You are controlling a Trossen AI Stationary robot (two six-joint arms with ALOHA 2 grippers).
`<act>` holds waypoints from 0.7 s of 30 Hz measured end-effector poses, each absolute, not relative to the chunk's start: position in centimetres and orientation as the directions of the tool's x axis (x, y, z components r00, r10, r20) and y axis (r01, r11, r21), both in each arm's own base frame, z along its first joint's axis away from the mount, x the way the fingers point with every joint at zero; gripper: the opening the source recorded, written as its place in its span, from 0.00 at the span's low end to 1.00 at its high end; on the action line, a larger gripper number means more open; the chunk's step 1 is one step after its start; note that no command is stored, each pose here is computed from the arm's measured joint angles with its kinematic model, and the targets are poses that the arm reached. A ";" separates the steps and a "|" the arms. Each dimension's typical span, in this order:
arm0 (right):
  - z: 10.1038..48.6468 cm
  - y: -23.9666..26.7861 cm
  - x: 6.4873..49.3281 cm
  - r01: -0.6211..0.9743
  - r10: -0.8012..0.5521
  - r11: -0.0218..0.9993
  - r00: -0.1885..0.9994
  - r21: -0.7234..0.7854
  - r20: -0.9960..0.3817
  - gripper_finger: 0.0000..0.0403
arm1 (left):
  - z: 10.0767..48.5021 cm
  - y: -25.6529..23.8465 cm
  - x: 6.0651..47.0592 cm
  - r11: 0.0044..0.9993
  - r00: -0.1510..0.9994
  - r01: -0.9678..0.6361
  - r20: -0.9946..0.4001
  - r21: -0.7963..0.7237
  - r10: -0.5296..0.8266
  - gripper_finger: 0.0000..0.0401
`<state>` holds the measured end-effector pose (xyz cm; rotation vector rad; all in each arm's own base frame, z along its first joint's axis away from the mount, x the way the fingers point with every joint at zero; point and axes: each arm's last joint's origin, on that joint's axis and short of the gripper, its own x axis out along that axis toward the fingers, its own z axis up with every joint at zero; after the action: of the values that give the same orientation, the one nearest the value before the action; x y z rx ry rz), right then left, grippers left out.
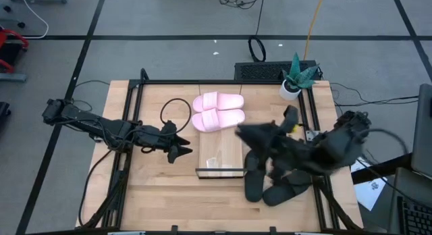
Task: Pick and place slides into the shelf
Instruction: Put the left black slide on the shelf
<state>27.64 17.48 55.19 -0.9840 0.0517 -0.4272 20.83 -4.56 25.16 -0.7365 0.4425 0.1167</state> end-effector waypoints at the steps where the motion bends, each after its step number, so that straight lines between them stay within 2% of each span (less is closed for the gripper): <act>1: 54.7 17.3 28.2 0.335 -0.474 0.407 0.873 -0.850 0.117 0.15 | 25.2 -4.6 20.8 0.739 0.902 -0.256 -0.430 -0.623 -0.050 0.64; 3: 53.5 17.0 29.3 0.295 -0.616 0.286 0.785 -0.912 0.061 0.15 | 25.2 -4.6 20.8 0.739 0.902 -0.256 -0.430 -0.623 -0.050 0.64; 4: 52.9 16.8 29.8 0.264 -0.618 0.271 0.785 -0.926 0.043 0.15 | 25.2 -4.6 20.8 0.739 0.902 -0.256 -0.429 -0.623 -0.050 0.64; 8: 50.8 16.7 30.8 0.183 -0.659 0.233 0.752 -0.955 -0.017 0.15 | 25.2 -4.5 20.8 0.739 0.902 -0.257 -0.430 -0.623 -0.048 0.64; 12: 49.2 16.3 30.8 0.143 -0.682 0.251 0.728 -0.957 -0.070 0.15 | 25.2 -4.5 20.8 0.737 0.903 -0.268 -0.429 -0.621 -0.033 0.64; 15: 47.9 16.0 30.6 0.134 -0.663 0.331 0.738 -0.934 -0.129 0.15 | 25.2 -4.5 20.8 0.737 0.903 -0.270 -0.428 -0.620 -0.030 0.64; 19: 46.0 15.7 29.5 0.023 -0.495 0.605 0.794 -0.796 -0.353 0.15 | 25.2 -4.5 20.8 0.736 0.903 -0.270 -0.428 -0.621 -0.030 0.64; 21: 44.9 15.2 28.7 -0.021 -0.472 0.690 0.745 -0.723 -0.472 0.15 | 25.2 -4.5 20.8 0.736 0.903 -0.271 -0.428 -0.620 -0.028 0.64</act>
<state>28.72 15.21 44.87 -0.7790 0.6979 -0.2761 20.83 -4.48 25.17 -0.7371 0.4322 0.1379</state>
